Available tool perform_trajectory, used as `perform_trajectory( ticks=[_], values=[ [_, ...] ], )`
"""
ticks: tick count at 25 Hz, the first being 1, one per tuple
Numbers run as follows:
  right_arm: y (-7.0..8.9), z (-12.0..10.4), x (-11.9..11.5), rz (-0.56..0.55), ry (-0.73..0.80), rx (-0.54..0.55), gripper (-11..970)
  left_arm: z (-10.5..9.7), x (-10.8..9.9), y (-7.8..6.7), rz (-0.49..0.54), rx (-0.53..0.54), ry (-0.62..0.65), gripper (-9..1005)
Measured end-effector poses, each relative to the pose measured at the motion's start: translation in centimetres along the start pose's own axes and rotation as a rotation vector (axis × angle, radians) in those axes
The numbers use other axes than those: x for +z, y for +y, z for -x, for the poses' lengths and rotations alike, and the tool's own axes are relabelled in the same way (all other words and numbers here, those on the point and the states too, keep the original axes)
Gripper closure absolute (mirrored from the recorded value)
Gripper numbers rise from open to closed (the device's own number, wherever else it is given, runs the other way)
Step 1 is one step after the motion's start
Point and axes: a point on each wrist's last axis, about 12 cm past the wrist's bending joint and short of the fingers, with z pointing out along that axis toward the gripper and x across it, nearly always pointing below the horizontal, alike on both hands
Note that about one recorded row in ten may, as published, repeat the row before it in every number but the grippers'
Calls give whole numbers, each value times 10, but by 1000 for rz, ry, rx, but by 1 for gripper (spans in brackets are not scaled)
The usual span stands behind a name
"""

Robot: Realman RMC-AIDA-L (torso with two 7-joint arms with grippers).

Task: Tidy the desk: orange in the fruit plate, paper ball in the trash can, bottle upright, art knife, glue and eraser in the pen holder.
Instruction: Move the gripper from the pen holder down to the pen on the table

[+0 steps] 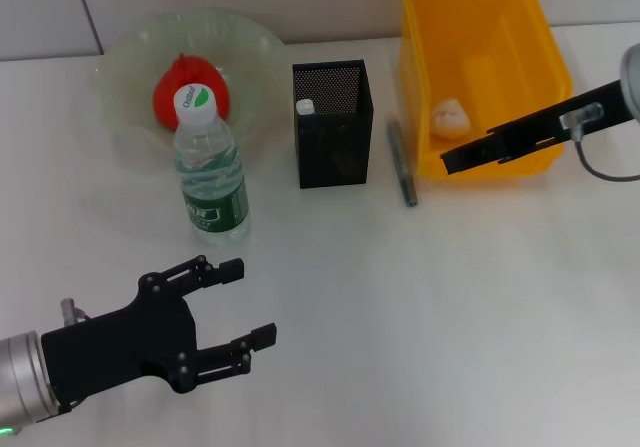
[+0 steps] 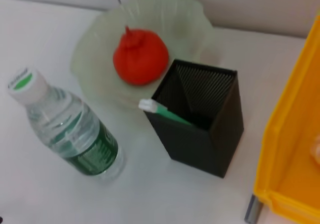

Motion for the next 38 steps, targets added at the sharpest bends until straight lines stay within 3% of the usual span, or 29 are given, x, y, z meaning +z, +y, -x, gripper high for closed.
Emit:
perform_trajectory(
  ticks=[38],
  values=[
    [2,-8,1,34,19,-62,413,-3,-3,-2,20,-43,-5,194]
  ],
)
